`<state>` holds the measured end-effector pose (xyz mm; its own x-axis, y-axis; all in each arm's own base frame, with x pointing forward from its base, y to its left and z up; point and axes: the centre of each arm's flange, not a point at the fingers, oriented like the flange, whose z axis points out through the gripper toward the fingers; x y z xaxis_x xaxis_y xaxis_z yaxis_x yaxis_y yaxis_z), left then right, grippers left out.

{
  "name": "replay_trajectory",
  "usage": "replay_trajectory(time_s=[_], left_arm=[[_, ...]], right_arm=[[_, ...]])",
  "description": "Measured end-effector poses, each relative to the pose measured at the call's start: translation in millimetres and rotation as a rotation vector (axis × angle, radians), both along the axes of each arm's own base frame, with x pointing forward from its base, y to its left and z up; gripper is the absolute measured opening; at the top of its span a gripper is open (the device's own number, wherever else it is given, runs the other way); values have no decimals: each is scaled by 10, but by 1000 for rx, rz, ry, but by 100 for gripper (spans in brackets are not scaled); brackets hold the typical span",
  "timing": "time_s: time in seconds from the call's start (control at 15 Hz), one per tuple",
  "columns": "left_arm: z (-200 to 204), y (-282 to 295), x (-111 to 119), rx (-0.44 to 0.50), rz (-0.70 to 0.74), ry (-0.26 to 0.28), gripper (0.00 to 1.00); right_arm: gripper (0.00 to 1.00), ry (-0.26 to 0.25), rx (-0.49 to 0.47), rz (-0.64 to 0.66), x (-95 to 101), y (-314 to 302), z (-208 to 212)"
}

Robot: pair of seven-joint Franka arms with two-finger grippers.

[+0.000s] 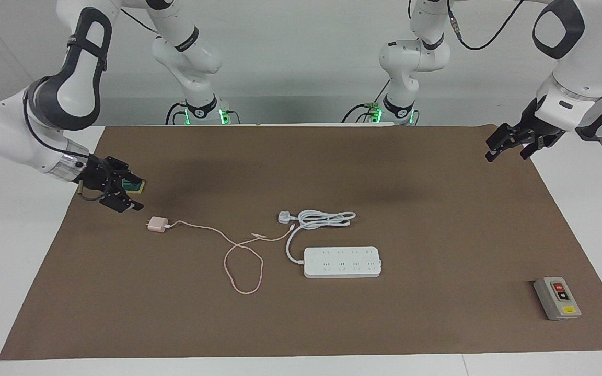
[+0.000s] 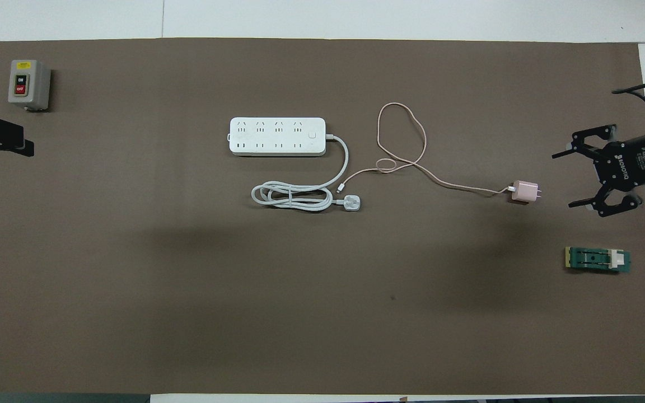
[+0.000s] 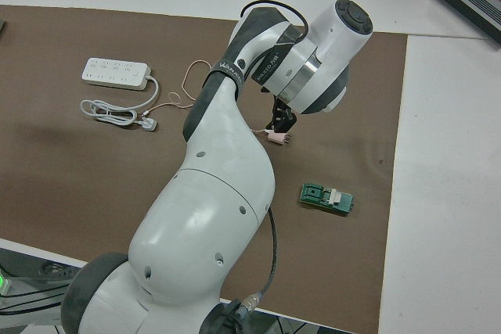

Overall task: Plug charger into power strip
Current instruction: 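Lower the right gripper over the pink charger and close on it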

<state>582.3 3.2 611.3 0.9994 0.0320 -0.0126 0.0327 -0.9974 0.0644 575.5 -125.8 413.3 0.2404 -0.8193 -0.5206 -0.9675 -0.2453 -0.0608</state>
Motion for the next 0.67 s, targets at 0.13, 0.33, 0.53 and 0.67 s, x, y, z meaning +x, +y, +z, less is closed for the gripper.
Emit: replay_trajectory(time_s=[0.13, 0.33, 0.53, 0.67], left_arm=[[0, -15, 0, 0, -3, 0, 100], [-5, -18, -1, 0, -3, 2, 100], [-5, -22, -1, 0, -4, 2, 100], [-5, -43, -1, 0, -8, 2, 100]], right_arm=[[100, 14, 50, -70, -65, -173, -158], [100, 59, 94, -114, -96, -315, -467], [100, 85, 107, -127, -54, -330, -779], [100, 79, 103, -124, -29, -352, -935]])
